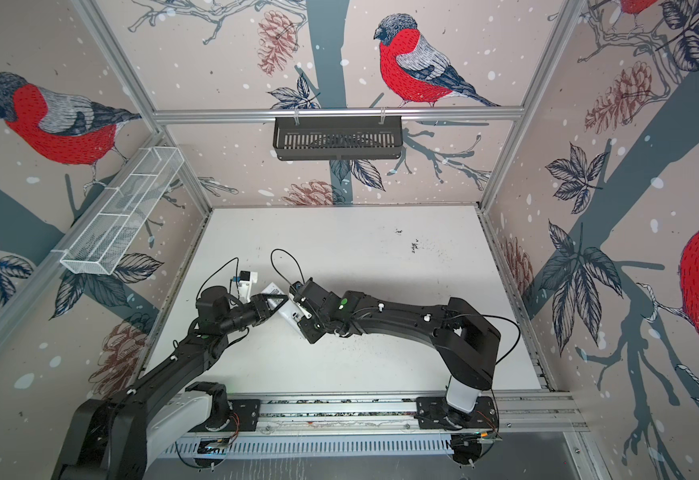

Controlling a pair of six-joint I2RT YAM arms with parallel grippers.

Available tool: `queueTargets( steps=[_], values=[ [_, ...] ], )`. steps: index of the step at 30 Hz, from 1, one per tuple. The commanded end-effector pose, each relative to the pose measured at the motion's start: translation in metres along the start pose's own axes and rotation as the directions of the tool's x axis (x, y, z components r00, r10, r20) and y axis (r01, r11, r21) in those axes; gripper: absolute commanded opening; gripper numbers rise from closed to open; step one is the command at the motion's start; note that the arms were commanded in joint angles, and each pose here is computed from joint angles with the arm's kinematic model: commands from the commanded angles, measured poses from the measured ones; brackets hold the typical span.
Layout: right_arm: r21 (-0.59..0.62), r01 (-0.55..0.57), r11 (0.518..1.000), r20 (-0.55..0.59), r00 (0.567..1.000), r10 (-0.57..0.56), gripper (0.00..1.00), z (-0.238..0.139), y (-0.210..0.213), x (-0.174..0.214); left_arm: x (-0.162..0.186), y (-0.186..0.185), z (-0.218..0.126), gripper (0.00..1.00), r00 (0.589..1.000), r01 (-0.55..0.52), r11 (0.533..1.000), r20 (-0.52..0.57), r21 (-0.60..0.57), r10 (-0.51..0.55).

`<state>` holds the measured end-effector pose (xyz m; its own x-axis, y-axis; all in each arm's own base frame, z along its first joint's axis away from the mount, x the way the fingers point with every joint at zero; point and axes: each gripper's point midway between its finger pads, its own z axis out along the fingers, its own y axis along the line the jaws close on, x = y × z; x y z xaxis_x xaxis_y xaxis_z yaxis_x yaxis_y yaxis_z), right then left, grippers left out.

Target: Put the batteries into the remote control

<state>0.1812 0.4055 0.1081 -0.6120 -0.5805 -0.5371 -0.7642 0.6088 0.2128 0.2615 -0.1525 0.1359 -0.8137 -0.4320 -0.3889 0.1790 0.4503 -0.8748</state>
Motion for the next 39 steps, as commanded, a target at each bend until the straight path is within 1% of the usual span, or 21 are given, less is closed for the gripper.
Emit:
queueTargets(
  steps=[1, 8, 16, 22, 28, 39],
  values=[
    [0.028, 0.012, 1.000, -0.017, 1.000, -0.011, 0.14, 0.003, -0.004, 0.003, -0.002, -0.009, -0.001, 0.00, 1.000, -0.020, 0.999, -0.001, 0.033, 0.020],
    [0.080, 0.011, 0.997, 0.003, 1.000, -0.012, 0.11, 0.005, -0.011, 0.002, 0.000, -0.013, -0.001, 0.00, 1.000, -0.014, 0.998, -0.015, 0.055, 0.015],
    [0.079, 0.034, 0.996, 0.030, 0.999, -0.037, 0.11, 0.011, -0.008, -0.003, 0.004, -0.016, -0.001, 0.00, 0.999, 0.006, 0.997, -0.042, 0.077, -0.003],
    [0.058, 0.052, 0.997, 0.013, 0.999, -0.053, 0.13, 0.015, -0.001, 0.003, 0.003, -0.013, -0.001, 0.00, 0.999, 0.015, 0.998, -0.035, 0.069, -0.012],
    [0.063, 0.067, 0.996, -0.004, 0.998, -0.067, 0.15, 0.013, -0.001, 0.011, -0.001, -0.011, -0.003, 0.00, 1.000, 0.019, 0.998, -0.023, 0.062, -0.018],
    [0.071, 0.092, 0.993, -0.004, 0.996, -0.092, 0.17, 0.012, 0.004, 0.012, -0.002, -0.007, -0.003, 0.00, 0.999, 0.028, 0.998, -0.017, 0.054, -0.027]
  ],
)
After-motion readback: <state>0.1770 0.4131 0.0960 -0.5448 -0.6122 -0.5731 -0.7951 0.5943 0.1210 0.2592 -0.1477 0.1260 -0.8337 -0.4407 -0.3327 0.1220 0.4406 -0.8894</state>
